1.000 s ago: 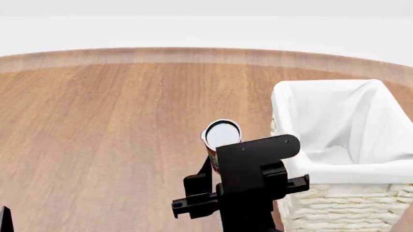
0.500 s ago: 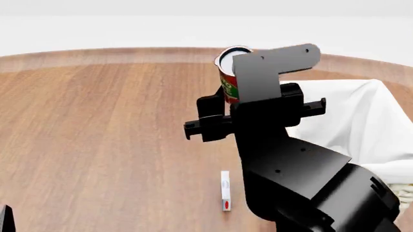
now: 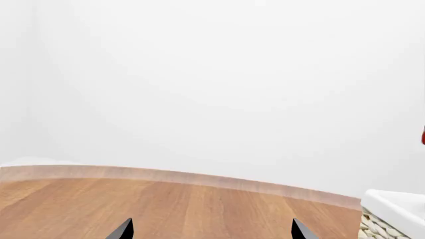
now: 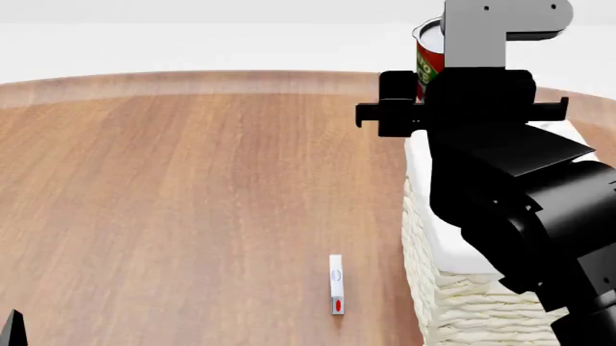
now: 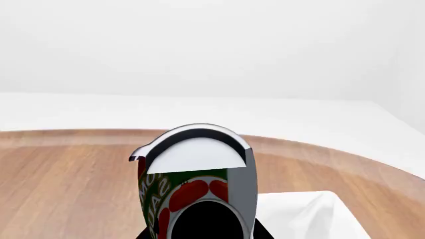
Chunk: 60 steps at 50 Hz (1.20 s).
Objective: Pick up the tomato sauce, and put it in the basket.
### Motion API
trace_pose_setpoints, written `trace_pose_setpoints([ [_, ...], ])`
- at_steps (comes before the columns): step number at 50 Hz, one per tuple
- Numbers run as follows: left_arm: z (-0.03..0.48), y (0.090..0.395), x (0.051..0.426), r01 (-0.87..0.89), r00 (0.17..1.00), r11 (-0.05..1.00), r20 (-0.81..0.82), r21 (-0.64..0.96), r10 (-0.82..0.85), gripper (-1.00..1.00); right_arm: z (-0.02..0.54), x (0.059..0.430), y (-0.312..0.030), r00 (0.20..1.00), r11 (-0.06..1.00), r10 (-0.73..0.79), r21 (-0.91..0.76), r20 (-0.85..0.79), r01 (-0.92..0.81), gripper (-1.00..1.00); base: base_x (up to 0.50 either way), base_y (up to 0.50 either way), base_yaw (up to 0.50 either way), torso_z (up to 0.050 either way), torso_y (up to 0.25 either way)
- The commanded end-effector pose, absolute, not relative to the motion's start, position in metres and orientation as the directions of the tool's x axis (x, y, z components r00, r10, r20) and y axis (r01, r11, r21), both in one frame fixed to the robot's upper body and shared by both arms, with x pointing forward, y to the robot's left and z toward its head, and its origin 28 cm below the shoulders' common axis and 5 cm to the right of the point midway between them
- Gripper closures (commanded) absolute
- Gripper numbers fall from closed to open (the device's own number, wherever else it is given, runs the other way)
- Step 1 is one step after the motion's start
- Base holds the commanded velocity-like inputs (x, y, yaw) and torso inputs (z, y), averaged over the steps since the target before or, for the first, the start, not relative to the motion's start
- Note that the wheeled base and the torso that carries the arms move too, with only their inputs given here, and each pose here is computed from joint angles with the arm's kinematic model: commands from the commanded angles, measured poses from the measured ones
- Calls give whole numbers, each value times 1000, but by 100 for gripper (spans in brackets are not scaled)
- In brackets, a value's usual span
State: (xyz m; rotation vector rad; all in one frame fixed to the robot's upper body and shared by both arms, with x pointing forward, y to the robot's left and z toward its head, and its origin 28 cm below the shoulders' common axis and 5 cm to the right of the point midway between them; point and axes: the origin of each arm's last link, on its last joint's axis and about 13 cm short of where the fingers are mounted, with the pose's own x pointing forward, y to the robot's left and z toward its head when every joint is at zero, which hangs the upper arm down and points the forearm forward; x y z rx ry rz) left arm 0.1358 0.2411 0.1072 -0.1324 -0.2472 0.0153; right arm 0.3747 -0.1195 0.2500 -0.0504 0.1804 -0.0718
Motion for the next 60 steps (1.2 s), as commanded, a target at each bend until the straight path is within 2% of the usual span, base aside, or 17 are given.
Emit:
trace_pose_setpoints([
  [1,105,241,135,3,970,991,240,-134,29,-100,235,388,-140,962,987,-160,-26,-219,159,100,0,0,0,0,0],
  [10,104,242,135,-3,971,991,238,-133,35,-100,234,405,-153,937,978,-208,-40,-279,205,100,0,0,0,0,1],
  [19,104,242,137,-3,971,991,237,-131,34,-100,242,426,-152,923,973,-231,-67,-308,222,100,0,0,0,0,0],
  [30,102,243,138,-7,972,992,233,-128,37,-100,238,421,-150,881,967,-252,-133,-399,217,100,0,0,0,0,0],
  [50,94,248,141,-26,974,991,221,-129,55,-100,222,416,-156,823,961,-270,-84,-499,264,100,0,0,0,0,1],
  [60,93,249,142,-28,974,991,220,-131,57,-100,220,413,-160,796,954,-293,-110,-530,278,100,0,0,0,0,0],
])
